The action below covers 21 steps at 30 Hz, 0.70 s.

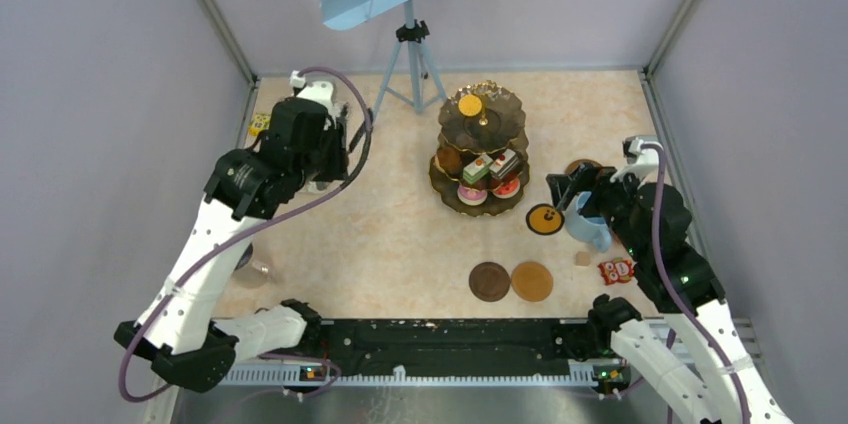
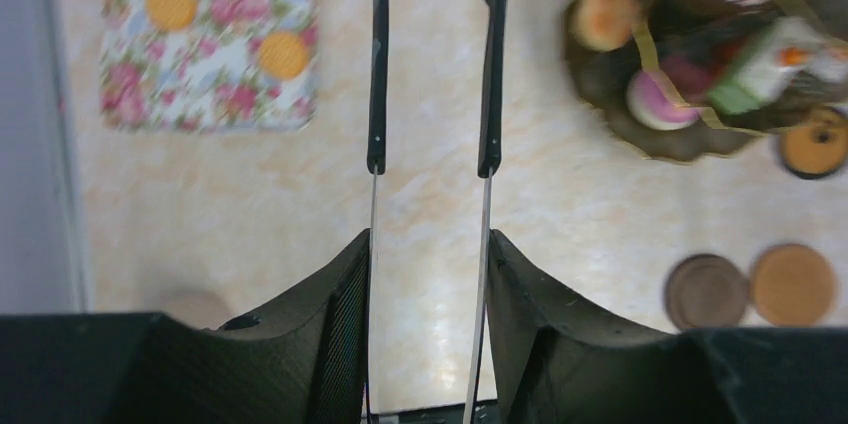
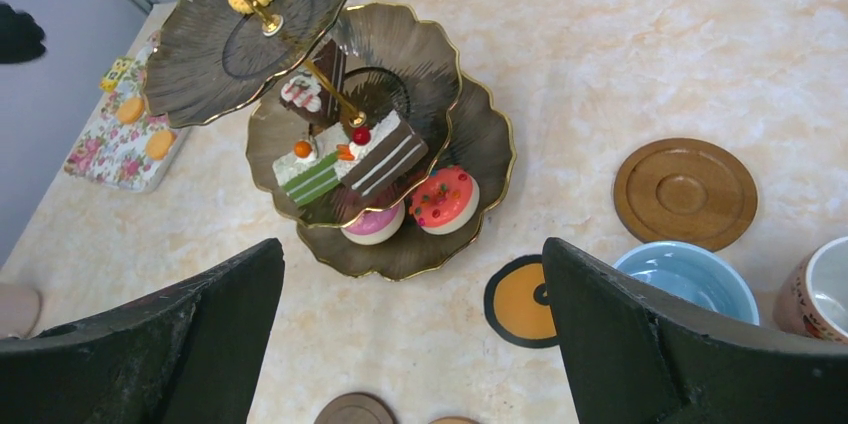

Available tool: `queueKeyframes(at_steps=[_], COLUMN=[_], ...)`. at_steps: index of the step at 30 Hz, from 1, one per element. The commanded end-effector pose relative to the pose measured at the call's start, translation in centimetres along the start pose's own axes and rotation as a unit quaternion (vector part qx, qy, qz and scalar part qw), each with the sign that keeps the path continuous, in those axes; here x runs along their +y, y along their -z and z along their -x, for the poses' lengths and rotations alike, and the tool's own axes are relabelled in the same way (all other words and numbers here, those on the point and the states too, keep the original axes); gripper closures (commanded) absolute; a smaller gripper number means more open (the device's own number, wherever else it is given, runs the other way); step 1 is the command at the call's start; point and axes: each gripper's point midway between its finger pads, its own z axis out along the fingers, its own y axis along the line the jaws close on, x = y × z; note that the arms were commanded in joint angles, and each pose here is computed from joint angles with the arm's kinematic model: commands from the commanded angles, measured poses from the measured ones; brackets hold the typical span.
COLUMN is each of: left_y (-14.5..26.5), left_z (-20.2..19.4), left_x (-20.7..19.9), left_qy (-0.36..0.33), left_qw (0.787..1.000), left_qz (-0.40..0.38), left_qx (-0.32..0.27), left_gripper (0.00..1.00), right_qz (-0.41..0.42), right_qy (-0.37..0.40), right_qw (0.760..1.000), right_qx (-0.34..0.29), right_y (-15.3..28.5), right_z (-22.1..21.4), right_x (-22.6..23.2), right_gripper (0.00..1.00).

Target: Serve the afternoon tea

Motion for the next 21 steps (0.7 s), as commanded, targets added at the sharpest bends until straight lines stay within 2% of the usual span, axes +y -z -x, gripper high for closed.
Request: queueKeyframes(at_steps=[1, 5, 11, 21], left_y=[-3.1, -7.5, -12.7, -16.9], left_z=[-3.5, -3.8, -4.2, -4.8], left_x=[6.9, 12.2, 18.4, 22.2], left_qy=[0.032, 0.106, 0.164, 0.209], left_qw=[0.989, 0.981, 0.963, 0.952], left_qz=[0.135, 0.157, 0.208, 0.215], left_qx=[0.054, 0.046, 0.051, 0.055], left_gripper=[0.54, 0.56, 0.55, 0.54], right_qz=[0.026, 0.024, 0.019, 0.015], right_qy=[0.002, 0.003, 0.002, 0.002], right_qw=[1.0, 1.0, 1.0, 1.0], right_qx=[-0.006, -0.01, -0.008, -0.005], right_y=[-0.6, -0.4, 0.1, -0.1], right_z=[0.4, 0.7, 0.5, 0.0], right_x=[1.2, 1.1, 0.8, 0.6], right_gripper=[0.02, 0.02, 0.02, 0.02])
